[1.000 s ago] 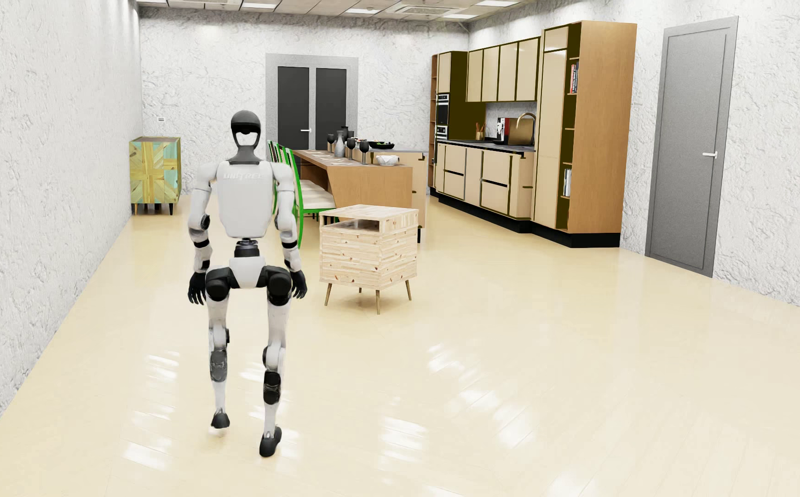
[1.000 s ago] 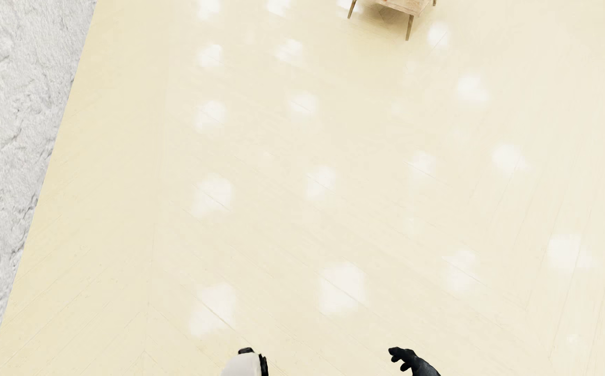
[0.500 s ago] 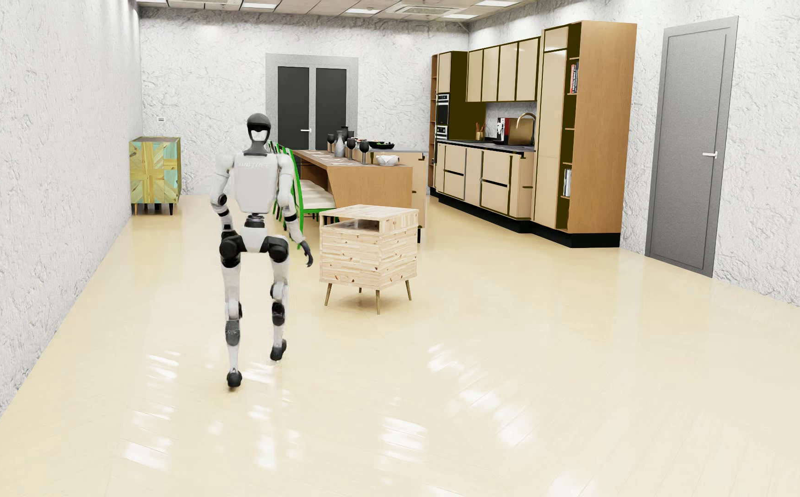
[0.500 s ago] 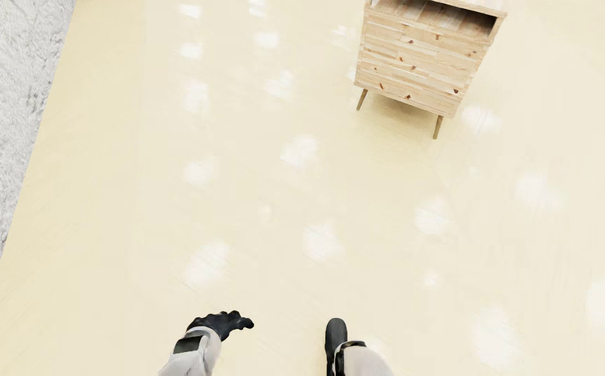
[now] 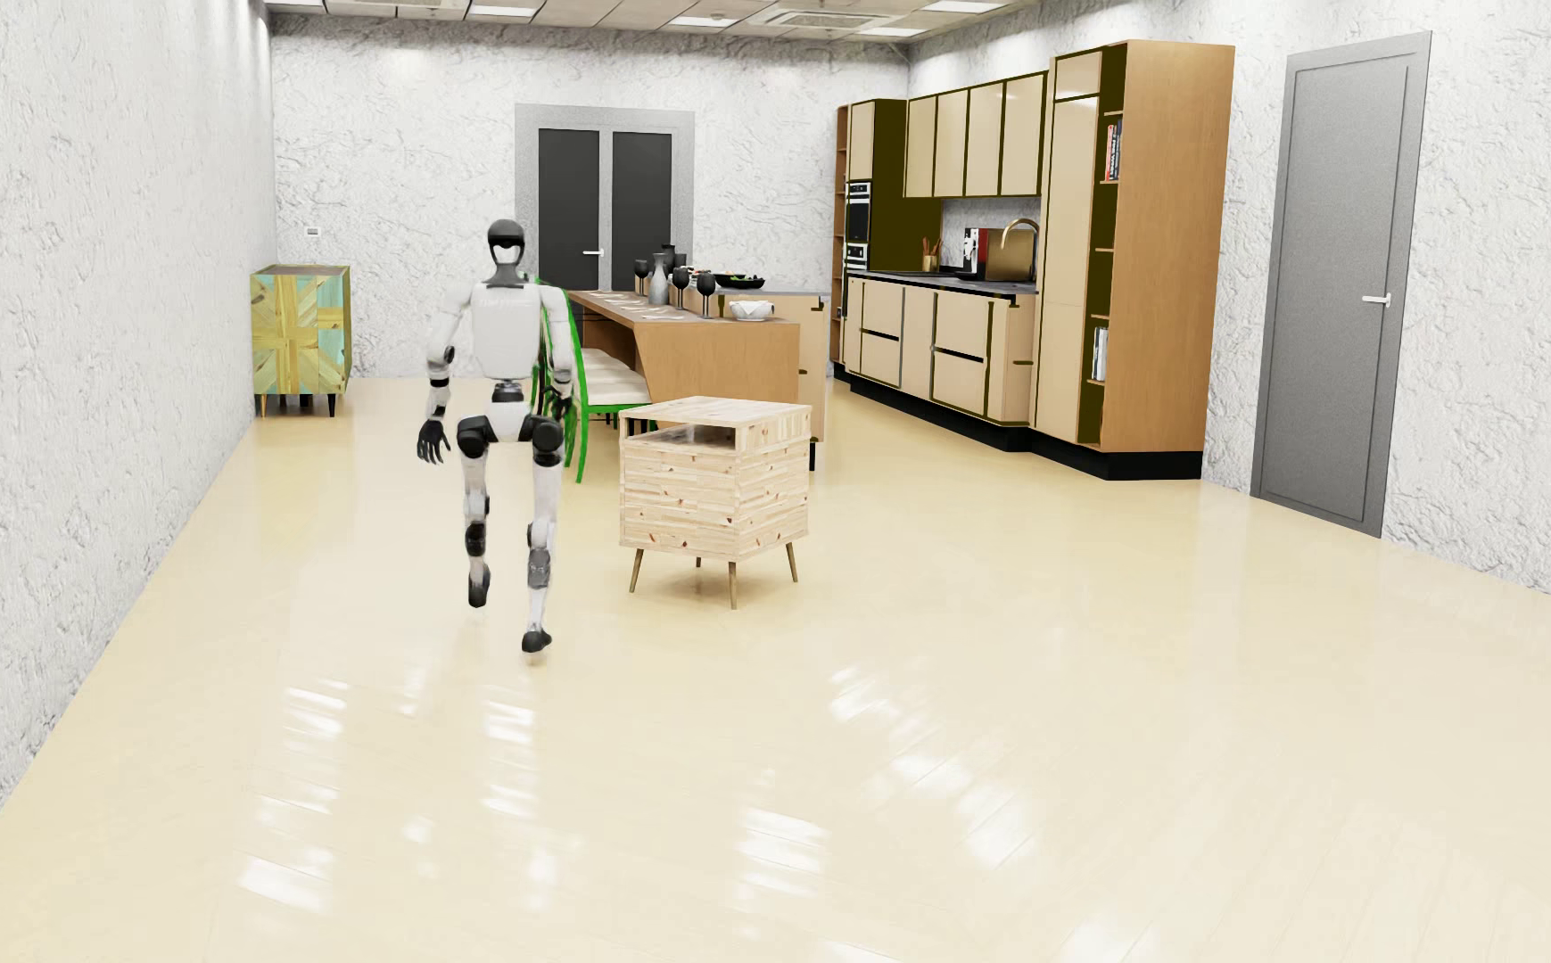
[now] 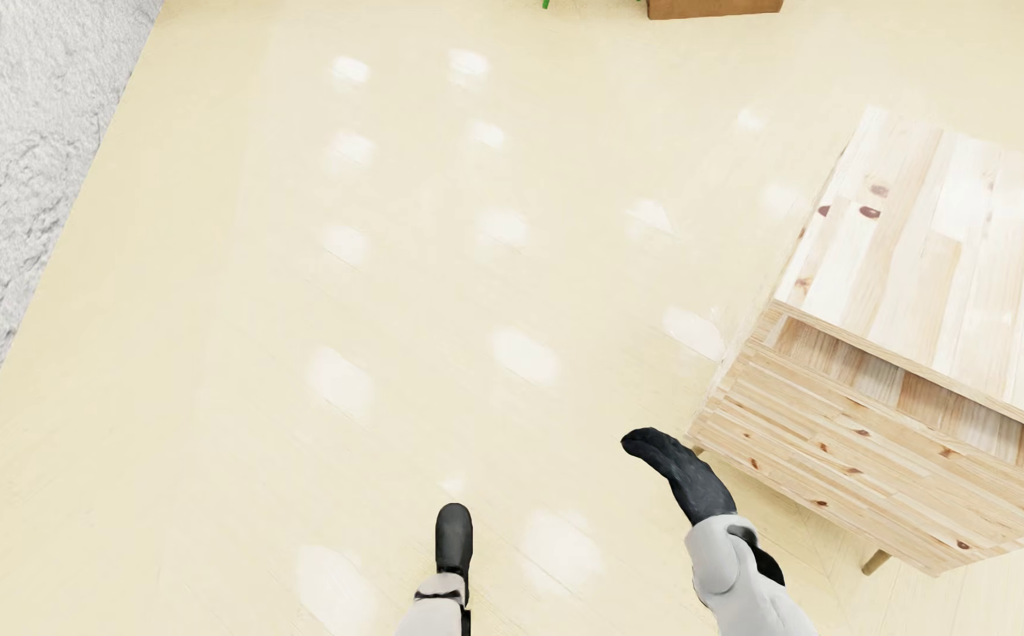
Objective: Approach the endtable
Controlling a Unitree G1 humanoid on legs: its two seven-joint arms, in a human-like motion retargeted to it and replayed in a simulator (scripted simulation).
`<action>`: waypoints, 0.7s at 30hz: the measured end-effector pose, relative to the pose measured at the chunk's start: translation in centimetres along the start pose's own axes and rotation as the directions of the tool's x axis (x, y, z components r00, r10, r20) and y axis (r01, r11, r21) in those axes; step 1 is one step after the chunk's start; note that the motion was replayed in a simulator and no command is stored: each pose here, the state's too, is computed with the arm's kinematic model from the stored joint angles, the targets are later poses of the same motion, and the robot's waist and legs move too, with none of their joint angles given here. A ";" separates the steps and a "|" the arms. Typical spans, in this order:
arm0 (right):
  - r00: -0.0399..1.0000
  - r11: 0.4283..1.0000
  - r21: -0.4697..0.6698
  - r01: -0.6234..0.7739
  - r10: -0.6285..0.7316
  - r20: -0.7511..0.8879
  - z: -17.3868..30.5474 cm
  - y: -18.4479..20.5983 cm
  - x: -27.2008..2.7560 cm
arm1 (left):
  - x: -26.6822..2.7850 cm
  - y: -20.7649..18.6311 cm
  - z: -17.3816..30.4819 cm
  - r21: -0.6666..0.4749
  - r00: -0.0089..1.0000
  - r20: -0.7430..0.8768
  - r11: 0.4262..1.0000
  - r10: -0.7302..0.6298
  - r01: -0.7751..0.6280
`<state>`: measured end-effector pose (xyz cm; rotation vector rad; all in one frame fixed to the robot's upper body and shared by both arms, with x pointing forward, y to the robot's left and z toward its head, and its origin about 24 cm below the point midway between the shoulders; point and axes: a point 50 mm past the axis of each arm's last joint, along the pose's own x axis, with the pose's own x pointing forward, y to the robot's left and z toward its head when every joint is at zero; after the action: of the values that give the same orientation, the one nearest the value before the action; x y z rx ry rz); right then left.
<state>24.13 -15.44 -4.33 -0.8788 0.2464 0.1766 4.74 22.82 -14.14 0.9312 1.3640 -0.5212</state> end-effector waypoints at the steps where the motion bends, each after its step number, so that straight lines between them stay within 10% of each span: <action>1: 0.984 0.998 0.045 0.051 -0.058 0.168 2.7 -1.3 0.0 | -1.0 -2.0 -2.0 -0.157 1.000 -0.020 0.988 -0.001 -0.003; 5: 0.973 0.995 0.099 -0.007 -0.016 0.230 3.1 0.1 -4.8 | -2.1 -5.7 0.0 -0.315 0.998 -0.012 0.947 0.057 -0.058; 8: 0.996 0.994 0.111 0.023 -0.012 -0.093 -2.1 3.9 -7.7 | -0.4 -0.1 4.3 -0.070 0.978 0.068 0.978 0.199 -0.194; 12: 0.790 0.940 0.206 0.272 -0.096 -0.606 -11.8 2.1 -14.5 | -2.4 10.7 6.8 0.158 0.872 0.288 0.878 0.397 -0.452; 15: 0.367 0.731 0.057 0.680 -0.272 -0.890 -15.1 0.3 -23.7 | -6.9 19.7 7.6 0.177 0.658 0.335 0.640 0.675 -0.747; 17: 0.257 0.576 0.024 0.817 -0.326 -0.910 -15.2 -0.1 -21.6 | -8.0 20.6 3.2 0.024 0.510 0.189 0.515 0.839 -0.857; 18: 0.351 0.568 0.106 0.816 -0.342 -0.871 -14.5 -0.6 -18.6 | -7.1 19.0 0.8 -0.064 0.544 0.094 0.550 0.834 -0.833; 21: 0.935 0.970 0.187 0.157 -0.085 -0.346 -8.2 0.8 -9.2 | -3.1 10.1 -4.3 -0.005 0.850 -0.045 0.850 0.526 -0.526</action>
<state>14.02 -21.81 -7.33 -0.7049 0.5188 -0.1171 9.66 31.33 -8.28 1.2526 1.0797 -0.0668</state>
